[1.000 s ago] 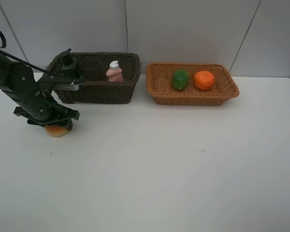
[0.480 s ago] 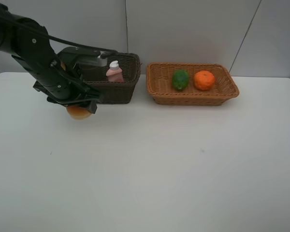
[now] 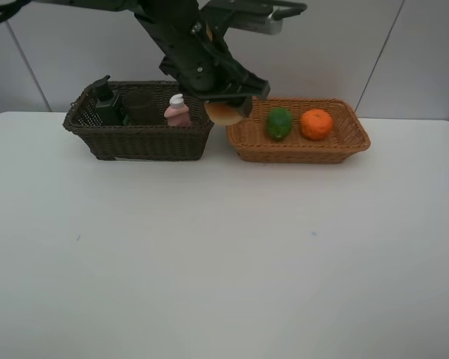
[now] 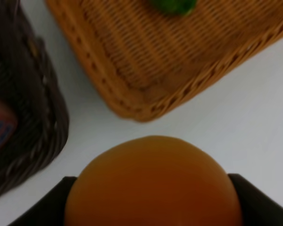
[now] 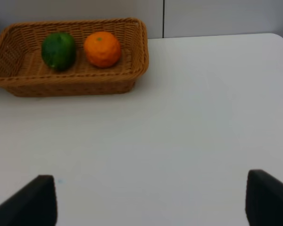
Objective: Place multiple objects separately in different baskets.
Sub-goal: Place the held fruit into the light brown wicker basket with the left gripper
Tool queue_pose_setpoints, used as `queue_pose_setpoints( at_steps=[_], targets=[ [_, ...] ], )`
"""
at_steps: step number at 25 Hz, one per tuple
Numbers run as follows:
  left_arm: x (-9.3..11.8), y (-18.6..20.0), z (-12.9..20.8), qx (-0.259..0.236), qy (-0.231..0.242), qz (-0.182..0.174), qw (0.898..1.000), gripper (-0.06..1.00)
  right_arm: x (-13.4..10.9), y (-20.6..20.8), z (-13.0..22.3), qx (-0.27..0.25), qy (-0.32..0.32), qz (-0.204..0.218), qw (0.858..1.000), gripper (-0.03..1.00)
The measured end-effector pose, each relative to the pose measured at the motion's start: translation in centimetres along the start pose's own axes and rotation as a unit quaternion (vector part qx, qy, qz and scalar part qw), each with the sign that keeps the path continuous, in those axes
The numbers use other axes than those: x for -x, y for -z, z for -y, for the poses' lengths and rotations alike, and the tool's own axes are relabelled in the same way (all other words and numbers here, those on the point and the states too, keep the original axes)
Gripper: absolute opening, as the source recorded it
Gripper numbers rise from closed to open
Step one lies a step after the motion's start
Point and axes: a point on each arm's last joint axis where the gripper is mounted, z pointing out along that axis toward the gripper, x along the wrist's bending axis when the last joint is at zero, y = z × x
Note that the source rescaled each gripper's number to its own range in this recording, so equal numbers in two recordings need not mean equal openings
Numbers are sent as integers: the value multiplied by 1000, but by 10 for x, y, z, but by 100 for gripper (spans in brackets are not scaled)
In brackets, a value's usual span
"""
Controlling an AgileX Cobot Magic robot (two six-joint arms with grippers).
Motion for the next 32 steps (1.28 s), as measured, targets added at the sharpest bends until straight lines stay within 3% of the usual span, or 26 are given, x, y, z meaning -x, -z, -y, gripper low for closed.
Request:
queue_pose_setpoints(
  at_steps=[4,6,10,20,27,32],
  targets=[
    [7,-12,-14,61,-16,7,998,76,0,0,0,0,0,0,1000,72],
    [10,-28,-21,118,-24,18,993,76,0,0,0,0,0,0,1000,72],
    [10,-57,-19,157,-26,29,987,76,0,0,0,0,0,0,1000,72],
    [2,-124,6,169,-21,34,985,76,0,0,0,0,0,0,1000,72],
    [2,-135,13,165,-37,32,985,76,0,0,0,0,0,0,1000,72],
    [1,-136,15,149,-20,32,988,76,0,0,0,0,0,0,1000,72]
  ],
)
